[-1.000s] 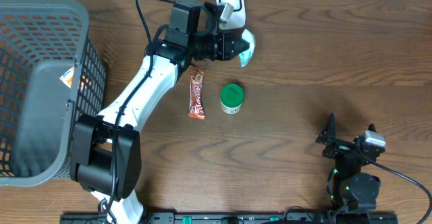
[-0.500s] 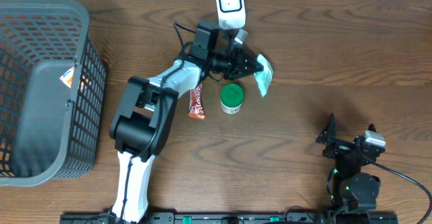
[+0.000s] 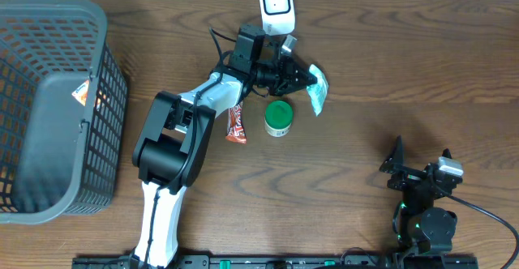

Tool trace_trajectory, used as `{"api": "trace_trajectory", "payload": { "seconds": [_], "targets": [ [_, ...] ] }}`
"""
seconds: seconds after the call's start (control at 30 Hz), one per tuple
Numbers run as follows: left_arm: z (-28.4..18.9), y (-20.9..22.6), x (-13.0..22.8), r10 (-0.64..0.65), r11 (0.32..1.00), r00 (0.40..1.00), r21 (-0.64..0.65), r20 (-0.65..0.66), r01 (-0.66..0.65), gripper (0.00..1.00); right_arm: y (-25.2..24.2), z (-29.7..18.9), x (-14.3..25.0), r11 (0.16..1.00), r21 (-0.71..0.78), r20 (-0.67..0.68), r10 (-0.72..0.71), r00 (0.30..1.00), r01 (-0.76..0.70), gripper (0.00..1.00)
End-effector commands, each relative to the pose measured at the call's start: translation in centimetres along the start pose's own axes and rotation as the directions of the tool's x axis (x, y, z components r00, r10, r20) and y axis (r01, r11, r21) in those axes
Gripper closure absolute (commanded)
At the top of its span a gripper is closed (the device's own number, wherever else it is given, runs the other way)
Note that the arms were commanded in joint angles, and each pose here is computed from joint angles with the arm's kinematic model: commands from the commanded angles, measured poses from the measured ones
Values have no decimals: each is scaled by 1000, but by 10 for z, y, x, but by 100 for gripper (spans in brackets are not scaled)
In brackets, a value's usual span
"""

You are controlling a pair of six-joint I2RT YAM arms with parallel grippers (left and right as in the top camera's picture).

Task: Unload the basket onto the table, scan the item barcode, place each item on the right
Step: 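Lower the wipes pack right of the jar and open the left gripper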

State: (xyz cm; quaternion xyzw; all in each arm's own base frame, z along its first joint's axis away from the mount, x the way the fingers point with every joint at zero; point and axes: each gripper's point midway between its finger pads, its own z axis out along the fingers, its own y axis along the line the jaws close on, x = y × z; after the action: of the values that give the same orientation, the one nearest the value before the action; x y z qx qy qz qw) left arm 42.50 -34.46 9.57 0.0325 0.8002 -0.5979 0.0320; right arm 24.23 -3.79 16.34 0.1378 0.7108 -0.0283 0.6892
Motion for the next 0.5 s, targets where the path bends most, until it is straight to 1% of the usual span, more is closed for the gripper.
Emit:
{"api": "trace_trajectory", "payload": {
  "seconds": [0.0,0.13,0.17,0.23,0.27,0.33,0.4,0.47],
  "targets": [
    [-10,3,-22,10,998,995,-67,102,-3,92,-1,0,1,1000,5,-1,-15,1000,15,1],
    [-18,29,-29,-40,983,985,-170,169,69,92,-1,0,1,1000,5,-1,-15,1000,15,1],
    [-19,33,-29,-44,979,984,-187,173,77,83,-1,0,1,1000,5,-1,-15,1000,15,1],
    [-19,36,-28,-39,976,984,-203,175,75,61,-1,0,1,1000,5,-1,-15,1000,15,1],
    [-20,36,-29,-37,976,983,-204,178,74,55,-1,0,1,1000,5,-1,-15,1000,15,1],
    [-21,34,-32,-26,977,982,-204,188,64,32,-1,0,1,1000,5,-1,-15,1000,15,1],
    [-24,30,-35,-7,975,979,-214,205,51,20,-1,0,1,1000,5,-1,-15,1000,15,1],
    [-29,21,-40,45,974,974,-227,222,6,12,-1,0,1,1000,5,-1,-15,1000,15,1]
  ]
}}
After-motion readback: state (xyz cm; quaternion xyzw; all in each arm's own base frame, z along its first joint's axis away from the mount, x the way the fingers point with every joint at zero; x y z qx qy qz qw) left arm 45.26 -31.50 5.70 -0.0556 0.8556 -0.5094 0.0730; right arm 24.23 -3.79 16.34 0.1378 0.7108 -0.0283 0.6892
